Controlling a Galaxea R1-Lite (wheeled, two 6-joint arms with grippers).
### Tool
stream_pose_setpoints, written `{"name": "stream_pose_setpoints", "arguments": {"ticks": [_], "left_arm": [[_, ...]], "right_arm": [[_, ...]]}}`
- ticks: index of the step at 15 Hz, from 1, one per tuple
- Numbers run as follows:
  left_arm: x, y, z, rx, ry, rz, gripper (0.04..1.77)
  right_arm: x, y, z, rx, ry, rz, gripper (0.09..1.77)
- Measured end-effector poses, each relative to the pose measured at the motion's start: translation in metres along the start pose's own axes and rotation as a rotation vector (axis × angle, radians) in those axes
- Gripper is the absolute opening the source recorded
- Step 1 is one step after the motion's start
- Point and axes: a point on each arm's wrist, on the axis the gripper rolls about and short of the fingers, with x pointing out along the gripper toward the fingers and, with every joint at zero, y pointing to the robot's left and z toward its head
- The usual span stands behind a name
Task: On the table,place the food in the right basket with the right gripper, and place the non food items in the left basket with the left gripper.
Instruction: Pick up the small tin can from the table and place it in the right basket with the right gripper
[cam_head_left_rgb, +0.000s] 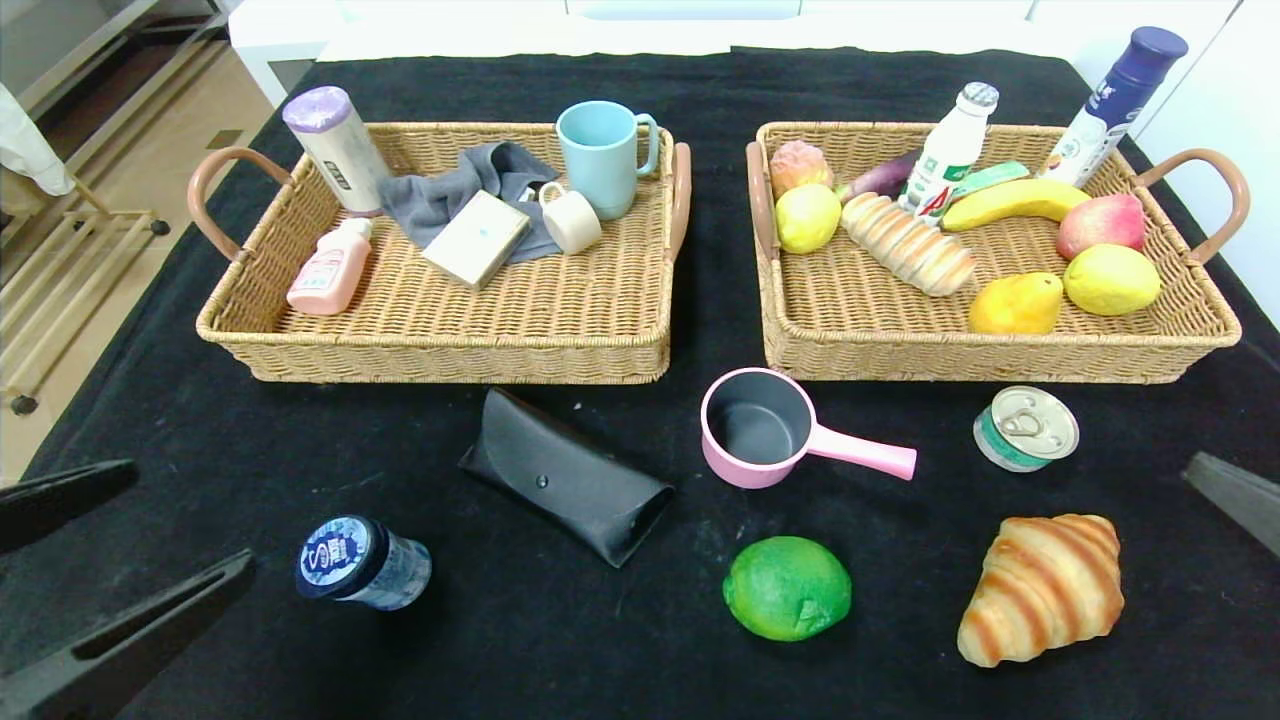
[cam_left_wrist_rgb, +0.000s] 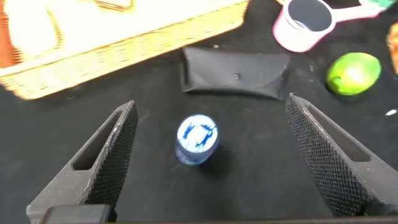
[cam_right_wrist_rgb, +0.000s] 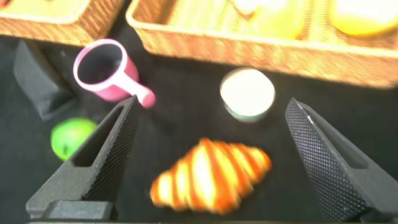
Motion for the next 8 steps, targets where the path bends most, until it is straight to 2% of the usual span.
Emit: {"name": "stream_pose_setpoints", "arguments": {"ticks": [6,8], "left_arm": [[0.035,-0.006,0.015,0.0,0.037,-0.162,1.72],[0.046,-0.008,0.019,0.002,0.05,-0.197,1.72]], "right_arm": [[0.032,0.015,-0.002,-0.01,0.065,0.044,1.71],[0.037,0.019,-0.005,-0.015,0.088,0.062,1.71]]}}
